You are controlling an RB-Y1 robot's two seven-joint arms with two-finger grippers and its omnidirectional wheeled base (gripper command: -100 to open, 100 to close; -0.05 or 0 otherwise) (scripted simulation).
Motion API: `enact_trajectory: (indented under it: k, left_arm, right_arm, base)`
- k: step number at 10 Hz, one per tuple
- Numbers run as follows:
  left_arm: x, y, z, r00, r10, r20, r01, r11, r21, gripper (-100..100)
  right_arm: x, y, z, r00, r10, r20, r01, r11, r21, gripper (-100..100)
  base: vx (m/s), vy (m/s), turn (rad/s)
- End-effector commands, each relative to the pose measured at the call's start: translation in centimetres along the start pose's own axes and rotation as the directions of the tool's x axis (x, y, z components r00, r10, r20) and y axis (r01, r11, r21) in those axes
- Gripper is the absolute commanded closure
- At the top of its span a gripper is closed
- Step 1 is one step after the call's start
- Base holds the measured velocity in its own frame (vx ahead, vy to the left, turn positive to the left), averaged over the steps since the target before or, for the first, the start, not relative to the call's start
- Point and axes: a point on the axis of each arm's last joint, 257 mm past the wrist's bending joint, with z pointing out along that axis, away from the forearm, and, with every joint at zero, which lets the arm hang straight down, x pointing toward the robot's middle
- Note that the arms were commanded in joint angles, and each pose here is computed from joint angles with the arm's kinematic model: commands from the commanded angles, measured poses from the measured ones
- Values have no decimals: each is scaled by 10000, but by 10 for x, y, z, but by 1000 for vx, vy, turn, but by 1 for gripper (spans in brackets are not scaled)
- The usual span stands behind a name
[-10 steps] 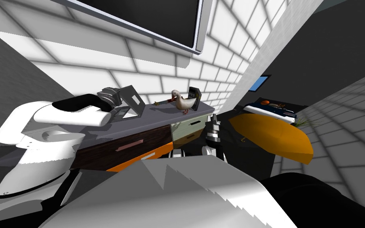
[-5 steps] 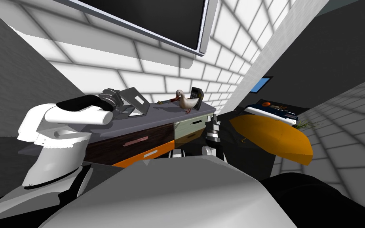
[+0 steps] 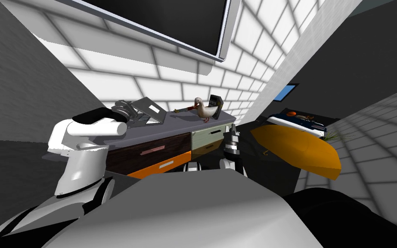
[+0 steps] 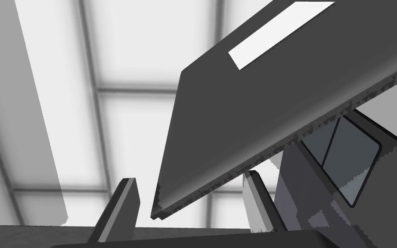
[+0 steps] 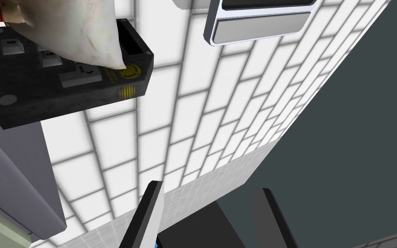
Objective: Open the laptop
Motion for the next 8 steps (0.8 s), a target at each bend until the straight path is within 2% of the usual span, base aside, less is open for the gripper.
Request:
enact_trajectory:
  k: [1, 2, 3, 4, 5, 7, 8]
  left_arm:
    - [-1, 16, 9, 9937, -1122, -73, 1122, 9937, 25, 100]
    - [-2, 22, 13, 9881, -1535, -83, 1535, 9881, 22, 100]
    - [-2, 20, 11, 9922, -1244, -37, 1244, 9922, -10, 100]
    - [-1, 35, 16, 9774, -2113, -114, 2113, 9774, -29, 100]
    - [-1, 35, 16, 9774, -2113, -114, 2113, 9774, -29, 100]
    - [0, 49, 20, 9563, -2919, -179, 2919, 9564, -34, 100]
    - [-1, 35, 14, 9636, -2670, -126, 2669, 9637, -92, -100]
  right_arm:
    - [0, 0, 0, 10000, 0, 0, 0, 10000, 0, 0]
    - [0, 0, 0, 10000, 0, 0, 0, 10000, 0, 0]
    - [0, 0, 0, 10000, 0, 0, 0, 10000, 0, 0]
    - [0, 0, 0, 10000, 0, 0, 0, 10000, 1, 0]
    - [0, 0, 0, 10000, 0, 0, 0, 10000, 0, 0]
    - [0, 0, 0, 10000, 0, 0, 0, 10000, 0, 0]
    - [0, 0, 0, 10000, 0, 0, 0, 10000, 0, 0]
  base:
    - [-45, 42, 24]
    - [-42, 36, 25]
    - [-19, 15, 8]
    - [-26, 34, 37]
    - [-25, 35, 20]
    - [-19, 30, 18]
    - [10, 19, -1]
